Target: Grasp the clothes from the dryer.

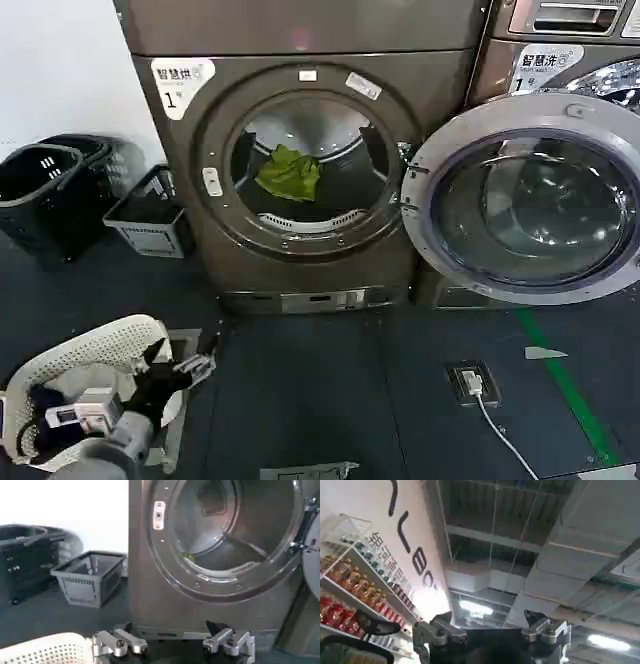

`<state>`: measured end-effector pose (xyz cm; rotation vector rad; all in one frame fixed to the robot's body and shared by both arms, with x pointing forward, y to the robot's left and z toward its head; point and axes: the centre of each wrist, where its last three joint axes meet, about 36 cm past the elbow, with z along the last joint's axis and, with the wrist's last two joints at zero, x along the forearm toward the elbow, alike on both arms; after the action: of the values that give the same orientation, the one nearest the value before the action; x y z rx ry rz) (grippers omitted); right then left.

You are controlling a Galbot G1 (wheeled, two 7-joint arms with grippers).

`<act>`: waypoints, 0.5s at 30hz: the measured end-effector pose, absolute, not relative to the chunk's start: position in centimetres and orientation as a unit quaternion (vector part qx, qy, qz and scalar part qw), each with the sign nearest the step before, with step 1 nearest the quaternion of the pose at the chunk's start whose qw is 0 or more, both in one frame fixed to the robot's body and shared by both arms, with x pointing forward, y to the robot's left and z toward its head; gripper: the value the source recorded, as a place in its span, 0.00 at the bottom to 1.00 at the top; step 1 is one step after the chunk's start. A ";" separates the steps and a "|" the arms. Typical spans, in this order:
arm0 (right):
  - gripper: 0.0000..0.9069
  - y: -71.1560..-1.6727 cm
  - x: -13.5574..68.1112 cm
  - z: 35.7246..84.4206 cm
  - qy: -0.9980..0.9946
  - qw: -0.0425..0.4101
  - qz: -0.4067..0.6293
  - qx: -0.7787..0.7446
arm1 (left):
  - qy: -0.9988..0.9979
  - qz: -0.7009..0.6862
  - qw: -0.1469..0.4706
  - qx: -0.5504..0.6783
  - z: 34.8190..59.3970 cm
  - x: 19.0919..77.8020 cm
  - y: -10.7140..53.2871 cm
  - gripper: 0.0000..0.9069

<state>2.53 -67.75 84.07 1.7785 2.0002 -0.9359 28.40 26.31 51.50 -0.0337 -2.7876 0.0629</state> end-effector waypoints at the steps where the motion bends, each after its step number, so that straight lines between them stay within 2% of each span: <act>1: 1.00 -67.7 2.6 84.1 0.699 0.153 -0.327 0.618 | -0.984 0.022 0.175 -0.011 51.5 28.4 26.3 1.00; 15: 1.00 -67.7 3.0 84.2 0.709 0.169 -0.328 0.601 | -0.988 0.013 0.155 -0.004 51.6 28.1 26.0 1.00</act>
<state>3.04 -67.67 84.17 1.7091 2.0155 -0.9312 28.06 26.02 51.55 -0.0120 -2.8300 0.0385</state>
